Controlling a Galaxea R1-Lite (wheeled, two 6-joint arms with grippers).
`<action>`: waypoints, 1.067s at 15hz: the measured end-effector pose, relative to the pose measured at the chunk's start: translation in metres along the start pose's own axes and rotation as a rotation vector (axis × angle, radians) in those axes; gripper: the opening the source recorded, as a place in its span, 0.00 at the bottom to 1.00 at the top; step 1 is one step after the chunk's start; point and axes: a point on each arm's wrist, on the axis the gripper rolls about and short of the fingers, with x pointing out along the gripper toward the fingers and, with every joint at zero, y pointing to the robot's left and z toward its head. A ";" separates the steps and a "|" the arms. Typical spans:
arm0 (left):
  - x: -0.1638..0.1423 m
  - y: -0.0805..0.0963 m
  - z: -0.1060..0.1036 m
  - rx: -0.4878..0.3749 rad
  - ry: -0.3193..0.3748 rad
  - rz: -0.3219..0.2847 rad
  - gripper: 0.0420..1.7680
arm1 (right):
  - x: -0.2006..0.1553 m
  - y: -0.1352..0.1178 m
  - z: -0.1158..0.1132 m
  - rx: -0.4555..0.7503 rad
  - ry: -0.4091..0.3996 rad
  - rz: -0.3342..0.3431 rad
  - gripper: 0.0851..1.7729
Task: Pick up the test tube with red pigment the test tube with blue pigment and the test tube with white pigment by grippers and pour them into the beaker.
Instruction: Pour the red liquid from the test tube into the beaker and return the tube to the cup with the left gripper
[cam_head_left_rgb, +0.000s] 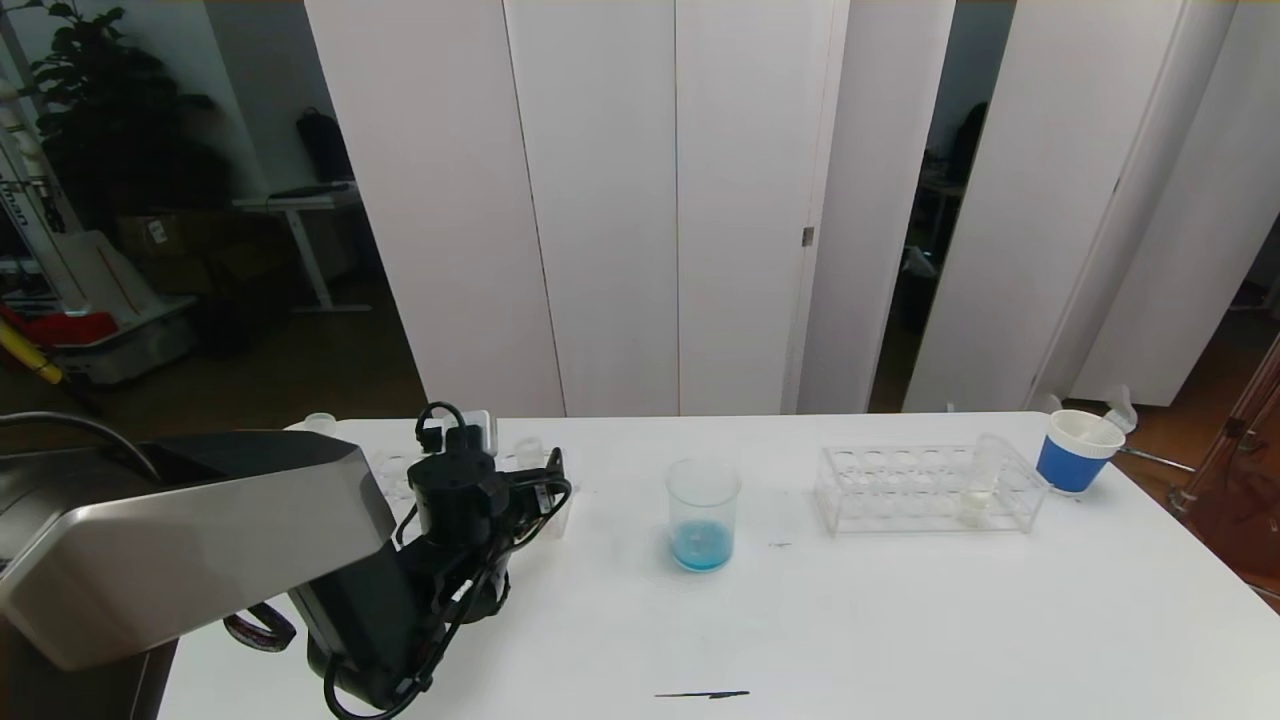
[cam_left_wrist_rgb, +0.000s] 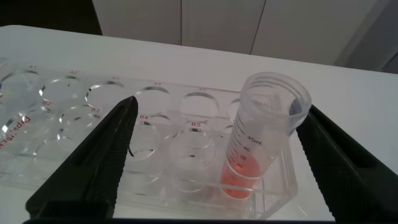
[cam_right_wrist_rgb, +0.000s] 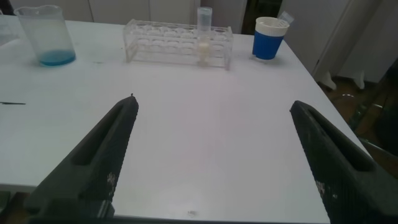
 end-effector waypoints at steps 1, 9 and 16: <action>0.001 0.001 0.000 0.002 -0.001 0.002 0.99 | 0.000 0.000 0.000 0.000 0.000 0.000 0.99; 0.006 -0.002 -0.001 0.038 -0.007 -0.021 0.34 | 0.000 0.000 0.000 0.000 0.000 0.001 0.99; 0.006 -0.003 -0.003 0.041 -0.003 -0.015 0.34 | 0.000 0.000 0.000 0.000 0.000 -0.001 0.99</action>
